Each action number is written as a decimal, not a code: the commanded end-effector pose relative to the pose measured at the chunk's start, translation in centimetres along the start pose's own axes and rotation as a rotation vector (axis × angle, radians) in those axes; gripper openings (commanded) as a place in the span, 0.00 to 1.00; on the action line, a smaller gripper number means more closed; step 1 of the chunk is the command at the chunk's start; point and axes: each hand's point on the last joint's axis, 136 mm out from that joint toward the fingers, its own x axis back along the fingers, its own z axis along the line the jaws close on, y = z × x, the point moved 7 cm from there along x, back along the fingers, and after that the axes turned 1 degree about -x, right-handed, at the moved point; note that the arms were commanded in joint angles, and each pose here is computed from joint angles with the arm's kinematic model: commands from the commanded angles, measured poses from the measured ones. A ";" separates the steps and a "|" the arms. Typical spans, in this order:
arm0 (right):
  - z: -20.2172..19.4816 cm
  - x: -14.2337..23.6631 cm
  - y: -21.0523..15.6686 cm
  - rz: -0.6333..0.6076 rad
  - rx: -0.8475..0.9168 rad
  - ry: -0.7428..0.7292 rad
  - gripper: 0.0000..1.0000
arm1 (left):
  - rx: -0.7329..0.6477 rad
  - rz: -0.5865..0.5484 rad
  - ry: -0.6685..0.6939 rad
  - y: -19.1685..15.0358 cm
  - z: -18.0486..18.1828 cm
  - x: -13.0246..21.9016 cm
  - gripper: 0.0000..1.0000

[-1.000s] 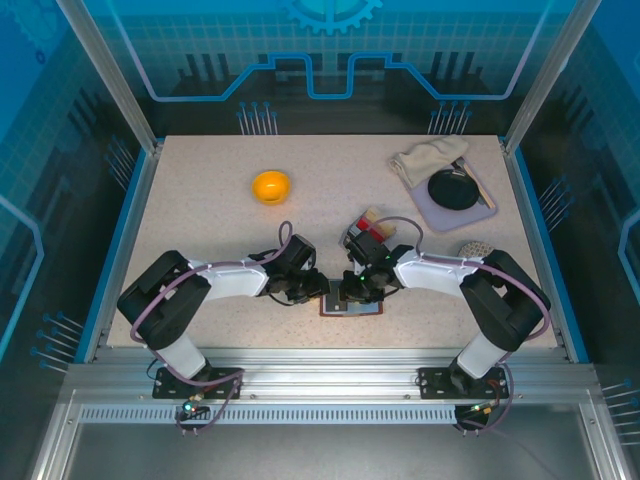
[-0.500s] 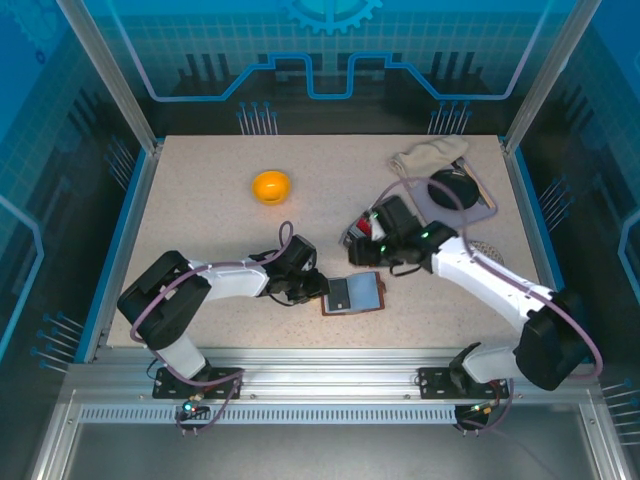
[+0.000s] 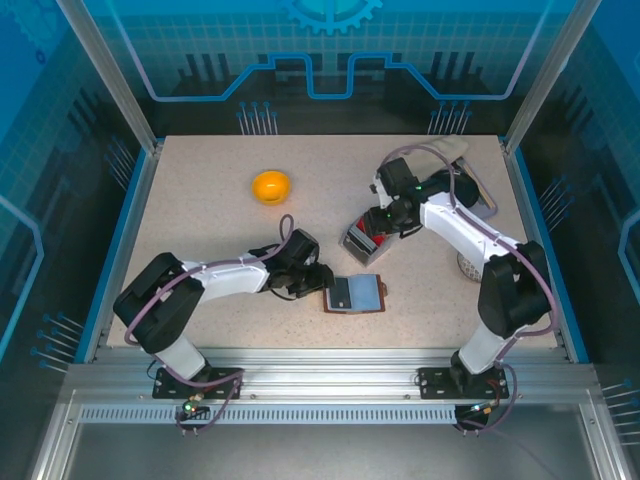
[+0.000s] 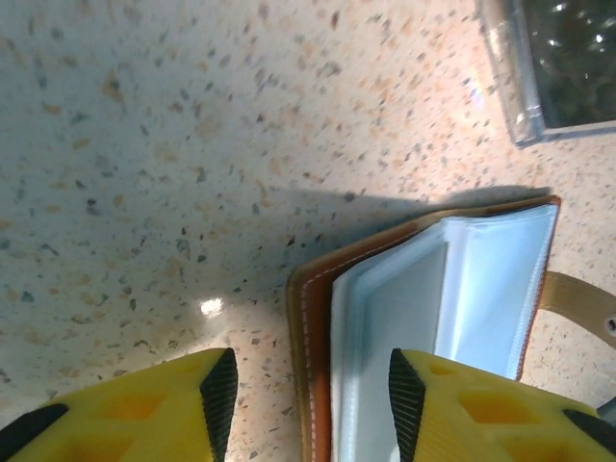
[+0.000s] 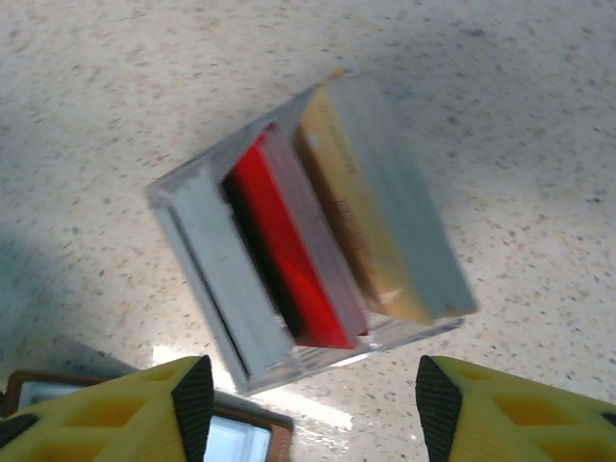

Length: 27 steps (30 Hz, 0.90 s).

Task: Put the credit cards into the card holder
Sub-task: Move the storage box to the center of the table.

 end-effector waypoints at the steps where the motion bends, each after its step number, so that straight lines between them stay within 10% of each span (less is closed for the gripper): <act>1: -2.0 0.1 2.2 -0.012 -0.029 0.036 0.65 | -0.016 -0.036 0.003 1.6 -0.9 1.5 0.51; 12: -3.0 -5.7 4.2 0.101 -0.234 0.390 0.73 | 0.064 -0.039 -0.134 6.1 -3.2 2.2 0.61; 27: 0.0 -2.5 0.5 0.113 -0.322 0.630 0.67 | 0.141 0.011 -0.100 9.9 -5.2 -0.8 0.61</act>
